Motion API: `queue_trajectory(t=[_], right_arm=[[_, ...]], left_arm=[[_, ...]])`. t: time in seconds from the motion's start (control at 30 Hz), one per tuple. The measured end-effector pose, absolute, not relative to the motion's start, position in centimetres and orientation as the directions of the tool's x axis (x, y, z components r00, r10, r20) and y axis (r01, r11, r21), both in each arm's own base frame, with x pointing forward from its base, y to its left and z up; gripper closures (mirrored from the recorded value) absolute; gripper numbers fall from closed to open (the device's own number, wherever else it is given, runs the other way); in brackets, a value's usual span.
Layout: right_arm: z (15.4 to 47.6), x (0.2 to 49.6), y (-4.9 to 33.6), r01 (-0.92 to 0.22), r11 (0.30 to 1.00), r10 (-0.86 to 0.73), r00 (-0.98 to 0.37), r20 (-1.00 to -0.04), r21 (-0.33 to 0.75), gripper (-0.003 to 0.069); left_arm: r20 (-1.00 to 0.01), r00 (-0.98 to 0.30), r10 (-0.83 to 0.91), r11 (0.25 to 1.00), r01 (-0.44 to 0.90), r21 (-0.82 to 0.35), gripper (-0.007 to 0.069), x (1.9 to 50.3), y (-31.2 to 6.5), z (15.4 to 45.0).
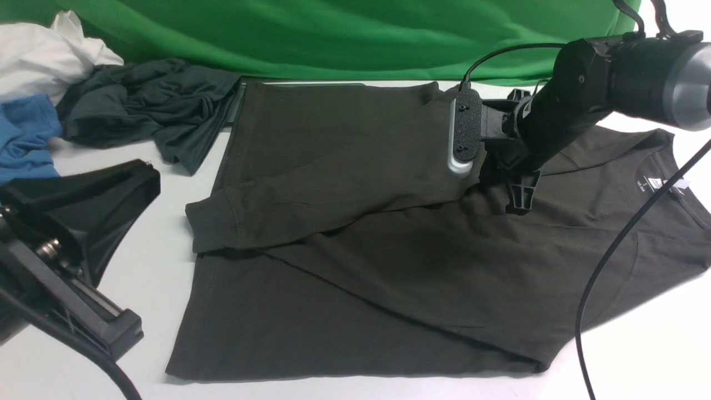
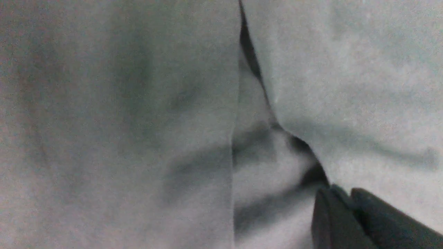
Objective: Fold a long-sleeved shirt on a white desktop.
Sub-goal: 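Grasp the near edge of the shirt at its hem and shoulder corners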
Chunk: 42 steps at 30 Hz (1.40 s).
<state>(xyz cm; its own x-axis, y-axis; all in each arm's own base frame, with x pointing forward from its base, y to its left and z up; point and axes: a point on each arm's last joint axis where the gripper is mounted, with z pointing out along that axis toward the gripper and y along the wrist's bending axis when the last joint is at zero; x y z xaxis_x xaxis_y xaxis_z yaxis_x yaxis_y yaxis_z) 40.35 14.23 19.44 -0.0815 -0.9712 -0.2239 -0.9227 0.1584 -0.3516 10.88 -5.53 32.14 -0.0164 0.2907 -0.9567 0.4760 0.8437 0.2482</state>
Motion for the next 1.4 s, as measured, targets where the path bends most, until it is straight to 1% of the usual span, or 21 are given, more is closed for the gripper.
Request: queue_trajectory(t=[0.1, 0.13, 0.17, 0.23, 0.27, 0.33, 0.4, 0.47, 0.5, 0.53, 0.6, 0.73, 0.77, 0.8, 0.83, 0.93, 1.03, 1.2, 1.23, 1.27, 1.4], right_arm=[[19.8, 40.1, 14.2, -0.918, 0.215, -0.961, -0.138, -0.240, -0.332, 0.0449], [19.8, 40.1, 14.1, -0.919, 0.219, -0.960, -0.143, -0.240, -0.328, 0.0428], [20.7, 39.7, 14.0, -0.910, 0.282, -0.944, -0.206, -0.257, -0.305, 0.0358], [22.0, 39.0, 13.8, -0.891, 0.360, -0.917, -0.284, -0.278, -0.275, 0.0323], [23.3, 38.4, 13.5, -0.870, 0.423, -0.890, -0.346, -0.296, -0.254, 0.0323], [25.1, 37.5, 13.2, -0.841, 0.490, -0.855, -0.413, -0.314, -0.229, 0.0356], [27.4, 35.9, 12.7, -0.788, 0.588, -0.791, -0.514, -0.332, -0.181, 0.0437], [29.6, 33.8, 12.1, -0.740, 0.658, -0.734, -0.586, -0.343, -0.143, 0.0501], [29.7, 33.6, 12.1, -0.736, 0.662, -0.730, -0.591, -0.343, -0.140, 0.0506], [30.7, 31.9, 11.8, -0.710, 0.693, -0.700, -0.623, -0.349, -0.123, 0.0530], [32.0, 28.8, 11.4, -0.673, 0.733, -0.655, -0.658, -0.371, -0.101, 0.0538], [33.1, 25.0, 10.9, -0.654, 0.751, -0.626, -0.661, -0.414, -0.091, 0.0538], [33.6, 22.9, 10.5, -0.650, 0.754, -0.615, -0.649, -0.447, -0.093, 0.0538], [33.6, 22.7, 10.5, -0.651, 0.753, -0.616, -0.647, -0.450, -0.094, 0.0538], [33.7, 21.4, 10.1, -0.647, 0.757, -0.607, -0.641, -0.470, -0.095, 0.0538], [33.6, 18.8, 8.9, -0.634, 0.766, -0.586, -0.623, -0.518, -0.104, 0.0533], [33.2, 17.9, 8.5, -0.632, 0.768, -0.582, -0.619, -0.528, -0.106, 0.0531], [32.0, 16.7, 8.0, -0.626, 0.771, -0.574, -0.608, -0.549, -0.113, 0.0521], [32.0, 16.7, 8.0, -0.626, 0.771, -0.574, -0.607, -0.550, -0.114, 0.0521], [31.8, 16.8, 8.0, -0.625, 0.772, -0.572, -0.605, -0.554, -0.115, 0.0515], [31.6, 16.9, 8.0, -0.623, 0.773, -0.569, -0.600, -0.563, -0.118, 0.0506]], left_arm=[[-0.945, -0.107, 0.309, 0.840, 0.497, 0.218, 0.0610, 11.1, -5.7, 31.3], [-0.945, -0.109, 0.307, 0.840, 0.497, 0.215, 0.0610, 11.1, -5.7, 31.3], [-0.920, -0.210, 0.331, 0.835, 0.519, 0.182, 0.0610, 11.4, -5.9, 30.7], [-0.865, -0.334, 0.376, 0.826, 0.543, 0.149, 0.0610, 11.7, -6.2, 30.1], [-0.823, -0.400, 0.403, 0.821, 0.556, 0.132, 0.0610, 12.0, -6.3, 29.8], [-0.748, -0.494, 0.443, 0.814, 0.571, 0.104, 0.0610, 12.4, -6.6, 29.4], [-0.654, -0.581, 0.484, 0.807, 0.585, 0.078, 0.0610, 13.2, -7.0, 28.5], [-0.561, -0.645, 0.519, 0.802, 0.595, 0.057, 0.0610, 14.1, -7.5, 27.1], [-0.552, -0.651, 0.521, 0.801, 0.596, 0.055, 0.0610, 14.2, -7.6, 27.0], [-0.492, -0.684, 0.539, 0.799, 0.600, 0.042, 0.0610, 14.8, -7.9, 26.0], [-0.397, -0.729, 0.557, 0.800, 0.600, 0.021, 0.0610, 15.9, -8.4, 24.2], [-0.297, -0.786, 0.542, 0.823, 0.568, -0.002, 0.0610, 17.3, -8.2, 22.2], [-0.230, -0.835, 0.499, 0.856, 0.516, -0.016, 0.0608, 18.3, -7.4, 20.9], [-0.225, -0.836, 0.500, 0.856, 0.516, -0.017, 0.0608, 18.3, -7.4, 20.8], [-0.191, -0.870, 0.455, 0.883, 0.468, -0.028, 0.0606, 18.9, -6.5, 20.1], [-0.191, -0.937, 0.293, 0.946, 0.313, -0.086, 0.0580, 20.0, -4.6, 19.6], [-0.207, -0.948, 0.243, 0.957, 0.269, -0.108, 0.0552, 20.3, -4.1, 19.6], [-0.220, -0.948, 0.231, 0.958, 0.260, -0.117, 0.0370, 20.5, -3.9, 19.7], [-0.223, -0.947, 0.231, 0.958, 0.261, -0.115, 0.0353, 20.6, -3.9, 19.7], [-0.238, -0.942, 0.237, 0.958, 0.267, -0.102, 0.0294, 20.7, -3.8, 19.8], [-0.274, -0.934, 0.231, 0.960, 0.264, -0.091, 0.0164, 21.1, -3.8, 19.7]])
